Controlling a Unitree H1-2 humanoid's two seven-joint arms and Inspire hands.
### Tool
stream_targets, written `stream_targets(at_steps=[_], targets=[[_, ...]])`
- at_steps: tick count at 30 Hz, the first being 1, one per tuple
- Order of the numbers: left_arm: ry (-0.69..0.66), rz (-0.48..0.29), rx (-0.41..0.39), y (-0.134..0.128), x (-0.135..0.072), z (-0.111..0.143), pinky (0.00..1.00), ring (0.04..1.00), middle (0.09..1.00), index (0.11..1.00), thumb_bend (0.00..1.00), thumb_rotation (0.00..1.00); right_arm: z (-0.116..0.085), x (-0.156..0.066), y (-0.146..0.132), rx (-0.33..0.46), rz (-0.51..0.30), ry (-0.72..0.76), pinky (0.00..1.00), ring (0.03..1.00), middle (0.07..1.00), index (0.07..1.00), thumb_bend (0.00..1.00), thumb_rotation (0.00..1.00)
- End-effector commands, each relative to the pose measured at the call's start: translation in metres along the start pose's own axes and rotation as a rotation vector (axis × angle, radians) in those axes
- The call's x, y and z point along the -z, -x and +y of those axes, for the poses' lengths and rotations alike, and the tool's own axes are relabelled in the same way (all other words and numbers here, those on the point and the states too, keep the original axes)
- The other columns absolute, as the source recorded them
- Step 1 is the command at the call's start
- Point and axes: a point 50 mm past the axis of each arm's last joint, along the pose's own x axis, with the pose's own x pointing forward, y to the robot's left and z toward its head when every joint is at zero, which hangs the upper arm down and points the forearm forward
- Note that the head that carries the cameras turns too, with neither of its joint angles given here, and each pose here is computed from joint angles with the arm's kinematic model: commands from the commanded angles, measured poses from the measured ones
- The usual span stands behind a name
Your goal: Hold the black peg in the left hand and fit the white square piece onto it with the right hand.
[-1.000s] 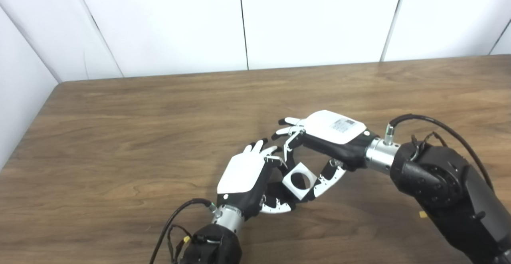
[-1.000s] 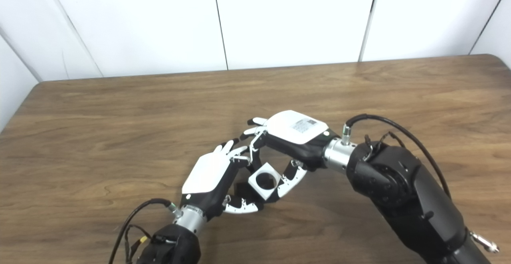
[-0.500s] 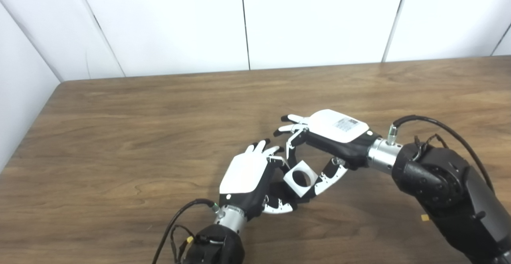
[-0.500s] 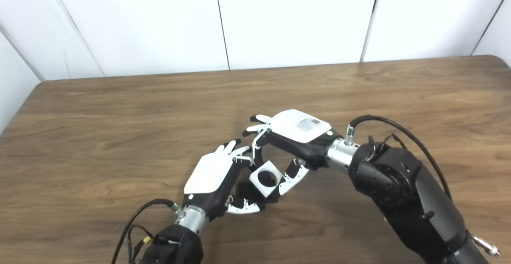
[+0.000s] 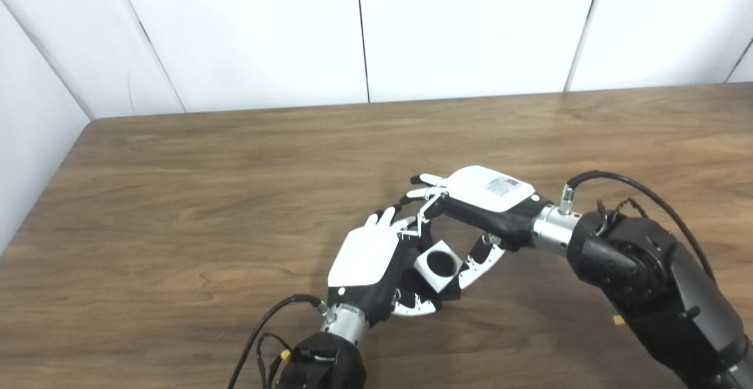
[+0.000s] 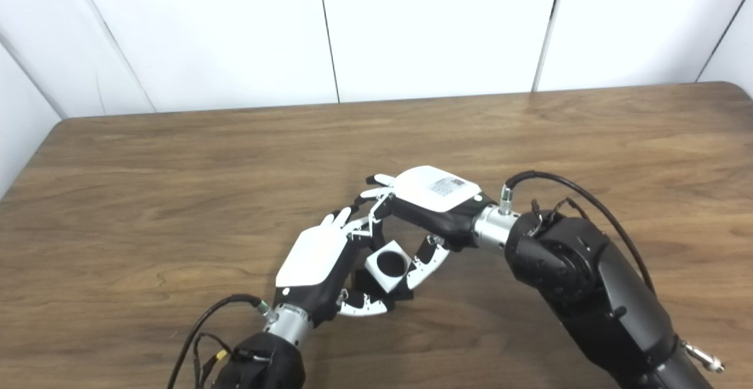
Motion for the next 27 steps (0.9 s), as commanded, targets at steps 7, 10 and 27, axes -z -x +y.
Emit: stream_targets(at_steps=[7, 10, 27], targets=[[0.007, -0.033, 0.013, -0.004, -0.014, 0.000, 1.00, 1.000, 0.892, 0.489, 0.52, 0.06, -0.020, -0.001, -0.006, 0.033, -0.024, 0.050, 0.92, 0.991, 0.899, 0.490, 0.52, 0.15], [0.005, -0.033, 0.008, -0.004, -0.013, 0.000, 1.00, 0.999, 0.891, 0.488, 0.52, 0.06, -0.020, 0.000, -0.005, 0.029, -0.022, 0.047, 0.91, 0.988, 0.899, 0.490, 0.53, 0.15], [-0.014, 0.026, 0.012, -0.007, -0.003, 0.005, 0.99, 0.979, 0.880, 0.677, 0.85, 0.20, -0.019, 0.011, 0.004, -0.008, 0.039, -0.015, 0.94, 0.992, 0.913, 0.674, 0.95, 0.32]])
